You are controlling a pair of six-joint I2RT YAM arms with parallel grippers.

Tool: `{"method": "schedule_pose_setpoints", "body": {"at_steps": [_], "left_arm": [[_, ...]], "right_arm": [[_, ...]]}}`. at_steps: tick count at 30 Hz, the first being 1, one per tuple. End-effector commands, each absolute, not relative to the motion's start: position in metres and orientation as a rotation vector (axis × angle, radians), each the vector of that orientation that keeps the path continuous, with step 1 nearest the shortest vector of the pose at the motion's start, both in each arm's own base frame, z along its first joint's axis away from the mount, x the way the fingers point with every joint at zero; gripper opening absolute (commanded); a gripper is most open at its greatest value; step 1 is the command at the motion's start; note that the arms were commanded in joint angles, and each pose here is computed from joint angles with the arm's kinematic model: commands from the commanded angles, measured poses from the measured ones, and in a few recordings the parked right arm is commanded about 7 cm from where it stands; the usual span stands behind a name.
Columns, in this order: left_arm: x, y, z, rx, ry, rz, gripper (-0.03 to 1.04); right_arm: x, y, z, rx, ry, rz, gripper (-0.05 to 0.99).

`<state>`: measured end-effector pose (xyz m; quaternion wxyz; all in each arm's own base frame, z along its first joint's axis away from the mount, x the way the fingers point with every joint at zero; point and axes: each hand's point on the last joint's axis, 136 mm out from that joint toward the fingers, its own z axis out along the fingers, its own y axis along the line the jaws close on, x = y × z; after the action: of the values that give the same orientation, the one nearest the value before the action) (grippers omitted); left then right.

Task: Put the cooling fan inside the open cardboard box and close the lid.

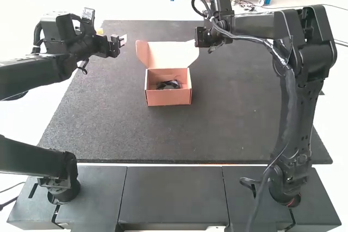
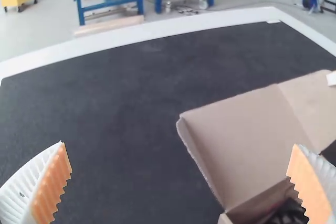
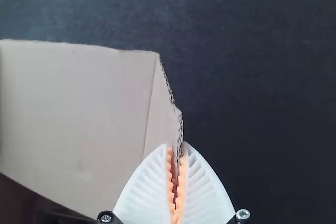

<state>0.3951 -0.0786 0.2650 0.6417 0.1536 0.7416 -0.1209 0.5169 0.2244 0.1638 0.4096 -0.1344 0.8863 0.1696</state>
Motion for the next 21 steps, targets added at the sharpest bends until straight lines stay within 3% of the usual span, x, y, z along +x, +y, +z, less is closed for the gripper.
{"method": "schedule_pose_setpoints", "body": {"at_steps": [1,9,21], "left_arm": [[0.406,-0.088,0.274,0.360,1.669,-0.291,0.97],[0.432,-0.123,0.253,0.406,1.728,-0.378,0.97],[0.443,-0.118,0.239,0.384,1.750,-0.355,0.97]], "right_arm": [[0.506,0.233,0.194,-0.361,2.176,0.459,-0.02],[0.494,0.236,0.211,-0.374,2.148,0.481,-0.02],[0.478,0.232,0.221,-0.387,2.141,0.510,-0.02]]}}
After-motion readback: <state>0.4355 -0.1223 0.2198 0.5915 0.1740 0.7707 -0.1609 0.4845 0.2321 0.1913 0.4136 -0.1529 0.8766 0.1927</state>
